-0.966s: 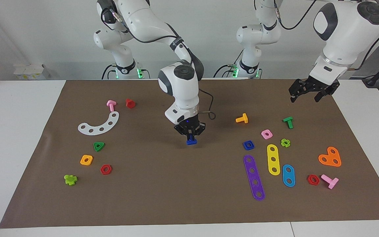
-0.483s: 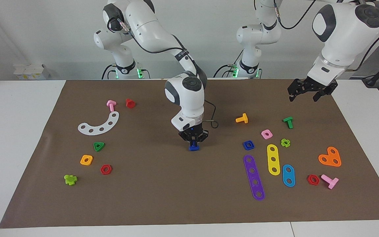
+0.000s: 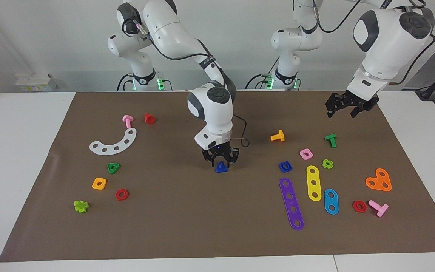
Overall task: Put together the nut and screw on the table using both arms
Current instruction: 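Carry the blue bolt to the mat centre and set it upright, then withdraw the right gripper while the left gripper reaches the blue nut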
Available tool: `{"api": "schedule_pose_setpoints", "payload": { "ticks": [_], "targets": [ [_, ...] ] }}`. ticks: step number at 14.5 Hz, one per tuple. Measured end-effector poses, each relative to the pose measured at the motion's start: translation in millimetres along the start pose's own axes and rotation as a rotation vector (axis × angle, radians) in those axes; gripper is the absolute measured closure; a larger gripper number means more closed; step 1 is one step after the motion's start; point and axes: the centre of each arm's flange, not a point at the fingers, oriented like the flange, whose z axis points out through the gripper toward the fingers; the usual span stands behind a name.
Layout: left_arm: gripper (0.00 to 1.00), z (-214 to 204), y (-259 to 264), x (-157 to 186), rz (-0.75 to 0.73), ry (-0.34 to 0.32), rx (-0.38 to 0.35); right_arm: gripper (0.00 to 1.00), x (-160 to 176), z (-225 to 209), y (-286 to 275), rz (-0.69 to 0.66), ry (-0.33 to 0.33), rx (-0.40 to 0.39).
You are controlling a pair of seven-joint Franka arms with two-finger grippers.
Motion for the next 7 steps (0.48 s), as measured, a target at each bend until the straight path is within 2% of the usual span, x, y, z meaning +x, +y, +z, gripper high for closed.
{"api": "schedule_pose_setpoints", "payload": {
  "ticks": [2, 6, 7],
  "targets": [
    [0.12, 20, 20, 10, -0.055, 0.004, -0.002, 0.02, 34, -50, 35, 0.052, 0.019, 0.002],
    [0.09, 90, 71, 33, -0.148, 0.065, -0.015, 0.00, 91, -134, 142, 0.051, 0.001, -0.039],
    [0.02, 110, 76, 33, -0.155, 0.077, -0.018, 0.00, 100, -149, 169, 0.037, -0.009, -0.051]
  ]
}}
